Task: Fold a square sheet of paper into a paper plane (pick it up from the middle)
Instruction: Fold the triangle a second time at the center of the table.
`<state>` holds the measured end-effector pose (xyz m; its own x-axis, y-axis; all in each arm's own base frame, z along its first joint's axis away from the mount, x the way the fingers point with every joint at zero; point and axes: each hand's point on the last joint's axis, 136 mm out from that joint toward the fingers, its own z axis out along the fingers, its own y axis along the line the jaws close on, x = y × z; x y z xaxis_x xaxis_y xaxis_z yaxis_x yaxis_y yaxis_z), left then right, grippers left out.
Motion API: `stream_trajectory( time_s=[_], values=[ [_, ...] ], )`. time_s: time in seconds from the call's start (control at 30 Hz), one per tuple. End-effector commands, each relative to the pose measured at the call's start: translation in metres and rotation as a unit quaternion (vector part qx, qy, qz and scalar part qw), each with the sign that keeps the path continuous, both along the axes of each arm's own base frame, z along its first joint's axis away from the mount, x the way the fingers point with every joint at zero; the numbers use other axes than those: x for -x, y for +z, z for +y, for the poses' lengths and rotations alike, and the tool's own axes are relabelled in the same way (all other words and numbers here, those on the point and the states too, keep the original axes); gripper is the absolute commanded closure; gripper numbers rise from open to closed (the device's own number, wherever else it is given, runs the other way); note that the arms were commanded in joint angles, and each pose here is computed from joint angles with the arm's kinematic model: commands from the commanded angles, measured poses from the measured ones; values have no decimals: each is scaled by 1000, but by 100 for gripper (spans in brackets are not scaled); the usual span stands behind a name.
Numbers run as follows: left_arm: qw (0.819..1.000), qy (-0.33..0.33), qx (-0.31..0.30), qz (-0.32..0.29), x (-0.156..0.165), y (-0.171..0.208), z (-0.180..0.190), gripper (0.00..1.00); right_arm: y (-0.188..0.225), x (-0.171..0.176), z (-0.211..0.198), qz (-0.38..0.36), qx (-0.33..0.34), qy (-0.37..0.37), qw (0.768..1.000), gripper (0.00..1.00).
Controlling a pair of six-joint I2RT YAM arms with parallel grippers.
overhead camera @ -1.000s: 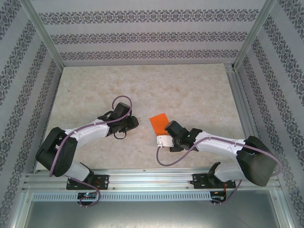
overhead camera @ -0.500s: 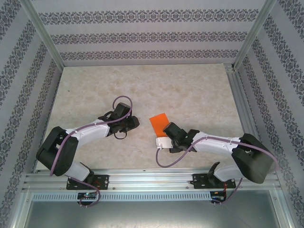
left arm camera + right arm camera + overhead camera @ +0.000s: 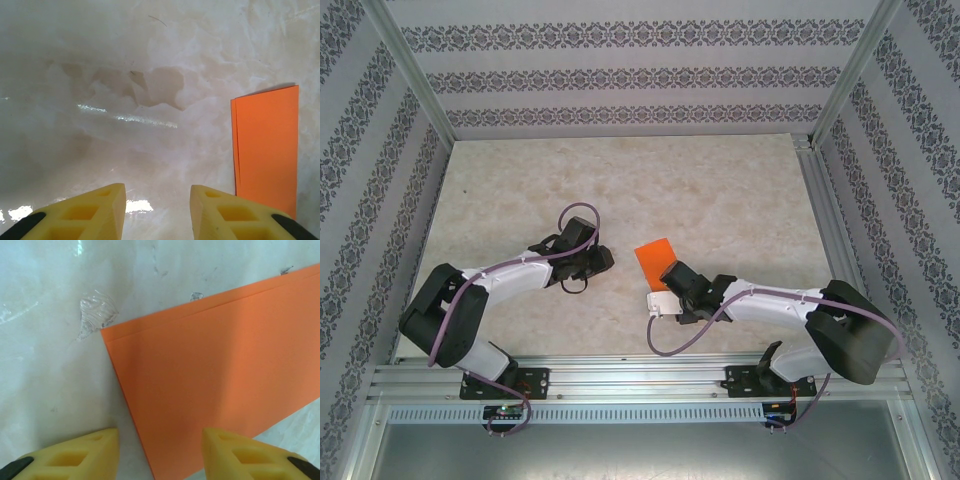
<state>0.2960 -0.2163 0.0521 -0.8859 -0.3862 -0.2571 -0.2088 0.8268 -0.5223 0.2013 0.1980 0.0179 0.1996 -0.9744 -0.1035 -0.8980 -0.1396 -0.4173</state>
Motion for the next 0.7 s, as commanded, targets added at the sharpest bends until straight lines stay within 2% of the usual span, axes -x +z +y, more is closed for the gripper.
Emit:
stream_trajectory(
  time_s=[0.0,0.07,0.43,0.67],
  values=[
    [1000,3,9,-9,-8,2,0,60,15,-33,12,-82,-26,-19,996,55],
    [1000,3,9,-9,-8,2,-1,60,17,-32,12,-81,-28,-16,996,58],
    [1000,2,11,-5,-8,0,-2,60,25,-29,15,-76,-41,-14,996,63],
    [1000,5,14,-6,-9,2,-3,60,29,-34,24,-82,-63,-27,994,56]
  ],
)
